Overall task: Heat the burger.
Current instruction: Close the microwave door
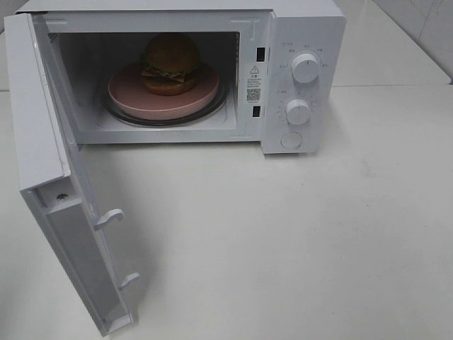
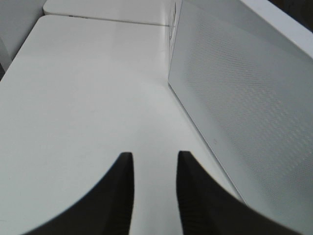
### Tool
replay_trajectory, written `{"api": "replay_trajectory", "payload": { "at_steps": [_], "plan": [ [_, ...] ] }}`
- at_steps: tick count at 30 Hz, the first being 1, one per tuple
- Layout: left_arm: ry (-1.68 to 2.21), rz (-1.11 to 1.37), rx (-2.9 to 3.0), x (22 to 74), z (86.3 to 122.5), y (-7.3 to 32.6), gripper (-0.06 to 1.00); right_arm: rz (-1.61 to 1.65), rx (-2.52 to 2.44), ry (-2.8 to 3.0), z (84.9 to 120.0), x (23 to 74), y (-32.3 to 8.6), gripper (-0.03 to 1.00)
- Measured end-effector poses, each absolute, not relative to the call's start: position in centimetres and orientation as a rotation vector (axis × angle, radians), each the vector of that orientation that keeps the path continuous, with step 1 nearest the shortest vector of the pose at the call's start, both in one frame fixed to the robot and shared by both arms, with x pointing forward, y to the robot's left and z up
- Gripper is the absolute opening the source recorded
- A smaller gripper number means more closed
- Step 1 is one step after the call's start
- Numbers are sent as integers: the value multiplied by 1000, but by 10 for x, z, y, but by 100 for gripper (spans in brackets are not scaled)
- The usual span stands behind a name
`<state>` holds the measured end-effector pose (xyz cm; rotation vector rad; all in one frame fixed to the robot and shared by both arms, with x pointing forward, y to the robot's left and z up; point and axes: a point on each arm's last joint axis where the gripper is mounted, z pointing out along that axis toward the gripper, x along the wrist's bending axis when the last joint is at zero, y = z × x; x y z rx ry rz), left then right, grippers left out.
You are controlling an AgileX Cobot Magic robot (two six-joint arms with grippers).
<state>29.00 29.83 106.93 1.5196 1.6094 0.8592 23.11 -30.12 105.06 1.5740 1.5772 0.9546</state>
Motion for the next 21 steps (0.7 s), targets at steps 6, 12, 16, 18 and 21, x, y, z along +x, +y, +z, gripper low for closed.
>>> {"api": "replay_trajectory", "payload": {
  "at_steps": [6,12,16,18,21],
  "plan": [
    [1597,900,1518,321,1058,301,0,955,1574,1577,1051,231,-301,75],
    [1536,977,1478,345,1046,304,0,955,1574,1577,1051,231,-301,75],
    [1471,1054,1422,359,1032,305,0,955,1574,1577,1051,231,-301,75],
    [1468,1061,1417,361,1028,306,0,955,1574,1577,1051,231,-301,75],
    [1444,1091,1386,367,1018,307,0,955,1574,1577,1051,231,-301,75]
  ]
}}
